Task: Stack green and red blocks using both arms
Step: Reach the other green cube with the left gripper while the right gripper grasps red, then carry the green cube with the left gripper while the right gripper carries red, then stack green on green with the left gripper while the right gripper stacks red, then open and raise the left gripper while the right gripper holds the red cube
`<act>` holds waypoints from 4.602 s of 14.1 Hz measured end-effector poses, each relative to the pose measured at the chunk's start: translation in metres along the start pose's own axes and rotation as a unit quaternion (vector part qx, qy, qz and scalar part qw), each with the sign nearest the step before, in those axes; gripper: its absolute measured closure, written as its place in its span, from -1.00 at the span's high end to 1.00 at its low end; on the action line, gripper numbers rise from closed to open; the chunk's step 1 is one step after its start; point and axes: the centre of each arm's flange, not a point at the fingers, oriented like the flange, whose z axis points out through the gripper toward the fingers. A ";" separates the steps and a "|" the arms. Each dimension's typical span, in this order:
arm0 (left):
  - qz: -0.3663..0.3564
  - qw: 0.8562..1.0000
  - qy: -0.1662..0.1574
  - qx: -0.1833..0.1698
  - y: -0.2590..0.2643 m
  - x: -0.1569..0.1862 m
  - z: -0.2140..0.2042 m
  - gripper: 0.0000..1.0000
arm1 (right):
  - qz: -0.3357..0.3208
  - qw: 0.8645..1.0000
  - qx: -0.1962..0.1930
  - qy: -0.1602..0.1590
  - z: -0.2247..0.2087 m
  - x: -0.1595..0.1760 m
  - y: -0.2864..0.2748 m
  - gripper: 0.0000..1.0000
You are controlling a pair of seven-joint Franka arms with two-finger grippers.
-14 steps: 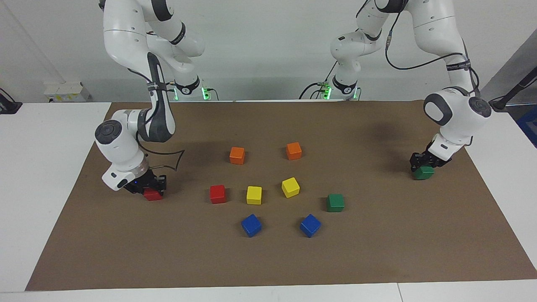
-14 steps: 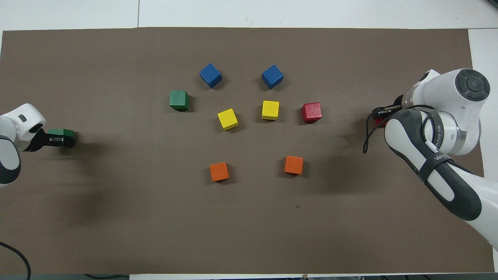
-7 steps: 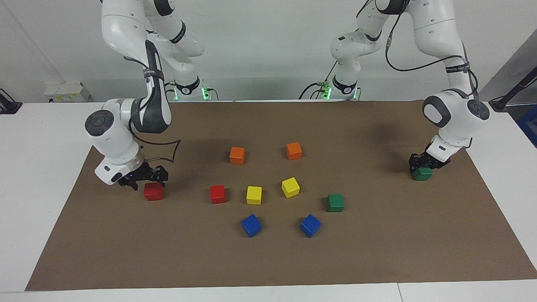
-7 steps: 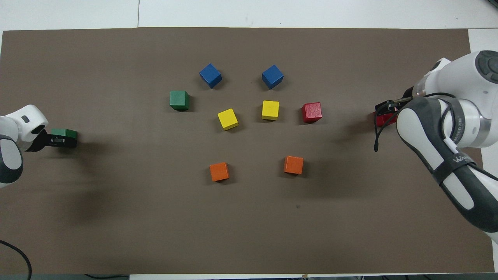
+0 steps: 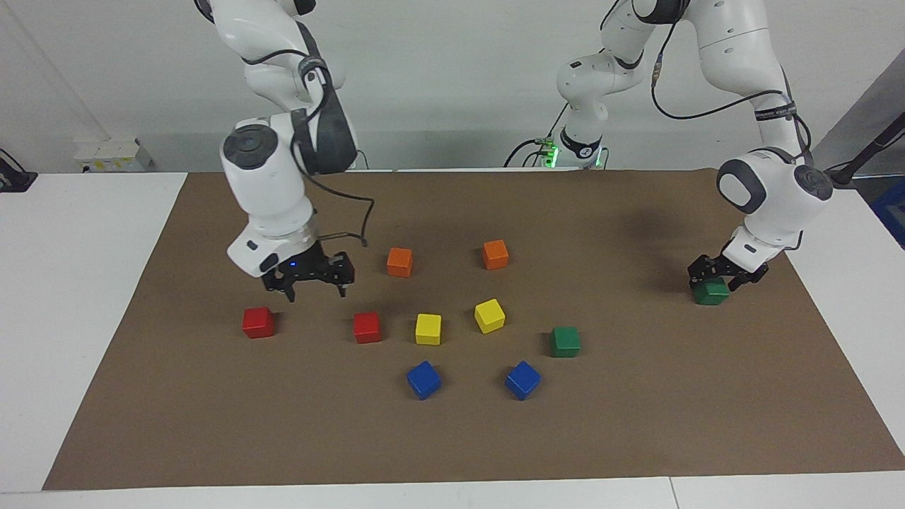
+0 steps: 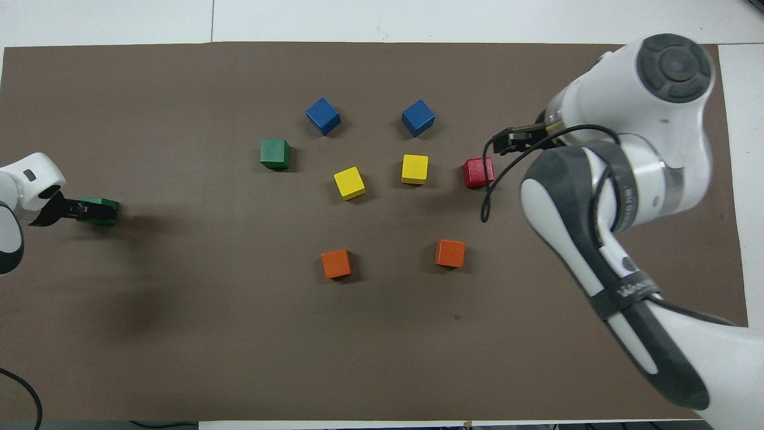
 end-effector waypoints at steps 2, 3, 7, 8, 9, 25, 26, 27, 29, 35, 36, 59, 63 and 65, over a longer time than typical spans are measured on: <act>0.014 1.000 -0.001 -0.004 0.010 0.025 -0.047 1.00 | 0.002 1.000 0.002 -0.004 0.021 -0.001 -0.027 1.00; 0.019 1.000 0.002 -0.004 0.022 0.038 -0.070 1.00 | 0.002 1.000 0.001 -0.009 0.034 0.000 -0.030 1.00; -0.019 1.000 0.017 -0.006 0.129 0.084 -0.117 1.00 | 0.016 1.000 0.002 -0.003 0.068 0.012 -0.014 1.00; -0.029 0.999 0.020 -0.008 0.160 0.092 -0.120 1.00 | 0.023 1.000 0.002 -0.002 0.073 0.014 -0.012 1.00; -0.033 0.999 0.021 -0.010 0.187 0.098 -0.120 1.00 | 0.033 0.999 0.003 -0.002 0.079 0.015 -0.013 1.00; 0.005 0.999 0.027 -0.022 0.326 0.159 -0.009 1.00 | 0.034 0.999 0.003 -0.010 0.153 -0.015 -0.016 0.42; 0.007 0.999 0.026 -0.022 0.330 0.159 -0.005 1.00 | 0.034 0.999 0.003 -0.011 0.154 -0.016 -0.015 0.15; 0.010 0.999 0.026 -0.022 0.333 0.158 -0.001 1.00 | 0.035 0.999 0.002 -0.012 0.152 -0.016 -0.013 0.10; 0.013 0.999 0.026 -0.021 0.338 0.156 0.011 1.00 | 0.040 0.999 -0.007 -0.034 0.130 -0.012 -0.004 0.10; 0.016 0.999 0.028 -0.021 0.345 0.143 0.043 1.00 | 0.002 0.999 -0.016 -0.044 -0.014 -0.001 0.094 0.10; 0.013 0.999 0.030 -0.021 0.347 0.142 0.045 1.00 | -0.006 0.999 -0.016 -0.046 -0.025 -0.004 0.121 0.10; 0.010 1.000 0.005 0.003 0.008 0.019 -0.053 0.11 | -0.021 1.000 -0.020 0.003 0.072 -0.044 0.207 0.10; 0.009 1.000 0.022 0.012 0.003 0.000 -0.038 0.11 | -0.023 1.000 -0.020 0.007 0.080 -0.045 0.205 0.10; 0.009 1.000 0.027 0.014 0.003 -0.001 -0.038 0.11 | -0.023 1.000 -0.019 0.003 0.085 -0.046 0.205 0.10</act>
